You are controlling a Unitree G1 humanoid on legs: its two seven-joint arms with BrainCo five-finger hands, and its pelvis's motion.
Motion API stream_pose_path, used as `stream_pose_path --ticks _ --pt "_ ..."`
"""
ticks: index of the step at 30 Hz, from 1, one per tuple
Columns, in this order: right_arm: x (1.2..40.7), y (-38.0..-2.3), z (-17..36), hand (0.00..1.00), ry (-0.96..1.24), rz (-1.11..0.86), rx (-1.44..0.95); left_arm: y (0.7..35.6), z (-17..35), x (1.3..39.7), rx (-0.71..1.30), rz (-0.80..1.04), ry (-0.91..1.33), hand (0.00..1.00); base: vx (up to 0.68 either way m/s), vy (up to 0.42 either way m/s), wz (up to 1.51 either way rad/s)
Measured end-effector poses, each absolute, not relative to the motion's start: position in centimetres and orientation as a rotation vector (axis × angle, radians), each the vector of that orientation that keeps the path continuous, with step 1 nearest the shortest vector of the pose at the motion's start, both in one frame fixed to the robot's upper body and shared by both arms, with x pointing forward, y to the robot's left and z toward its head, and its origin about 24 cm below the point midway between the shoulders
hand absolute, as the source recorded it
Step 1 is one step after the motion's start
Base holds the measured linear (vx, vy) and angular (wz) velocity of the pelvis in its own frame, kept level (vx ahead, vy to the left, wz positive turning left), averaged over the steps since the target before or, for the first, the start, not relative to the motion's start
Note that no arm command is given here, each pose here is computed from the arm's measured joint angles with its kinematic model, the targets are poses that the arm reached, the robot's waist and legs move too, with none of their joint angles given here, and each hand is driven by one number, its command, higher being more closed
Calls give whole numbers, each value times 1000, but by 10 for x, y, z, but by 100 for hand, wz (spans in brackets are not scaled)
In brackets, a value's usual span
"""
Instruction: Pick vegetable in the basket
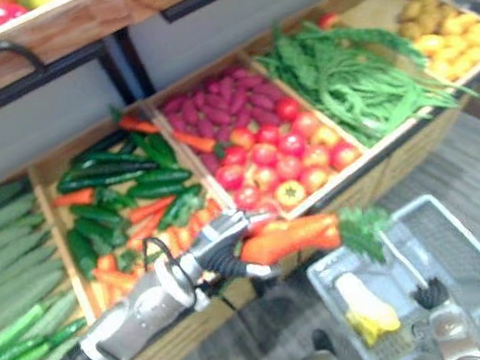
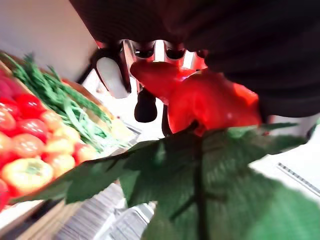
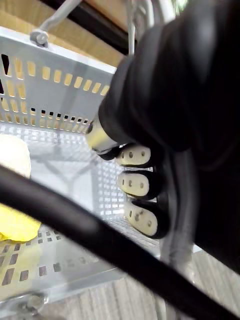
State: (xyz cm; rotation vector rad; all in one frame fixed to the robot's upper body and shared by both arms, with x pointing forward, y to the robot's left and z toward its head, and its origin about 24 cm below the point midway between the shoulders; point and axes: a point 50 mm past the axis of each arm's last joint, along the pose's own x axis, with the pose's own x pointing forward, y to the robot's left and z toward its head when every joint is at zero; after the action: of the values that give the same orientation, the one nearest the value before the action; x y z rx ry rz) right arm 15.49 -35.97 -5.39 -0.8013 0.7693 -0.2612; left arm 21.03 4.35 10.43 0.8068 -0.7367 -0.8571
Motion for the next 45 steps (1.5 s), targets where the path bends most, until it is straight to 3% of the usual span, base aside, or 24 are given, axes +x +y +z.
stream_pose_path --ticks 9,22,38,45 --pt "179 -337 -19 100 611 118 -1004 18 101 187 800 -1128 -805 100 -28 -6 -40" --pt "191 -296 5 100 474 390 -923 -27 90 159 781 -1419 -864 100 -5 -7 -15" --pt "194 -275 22 100 395 515 -892 -39 59 175 852 -1425 -714 100 6 -5 -4" --pt "186 -266 22 100 383 547 -870 -38 44 205 994 -1292 -640 100 -16 -10 -6"
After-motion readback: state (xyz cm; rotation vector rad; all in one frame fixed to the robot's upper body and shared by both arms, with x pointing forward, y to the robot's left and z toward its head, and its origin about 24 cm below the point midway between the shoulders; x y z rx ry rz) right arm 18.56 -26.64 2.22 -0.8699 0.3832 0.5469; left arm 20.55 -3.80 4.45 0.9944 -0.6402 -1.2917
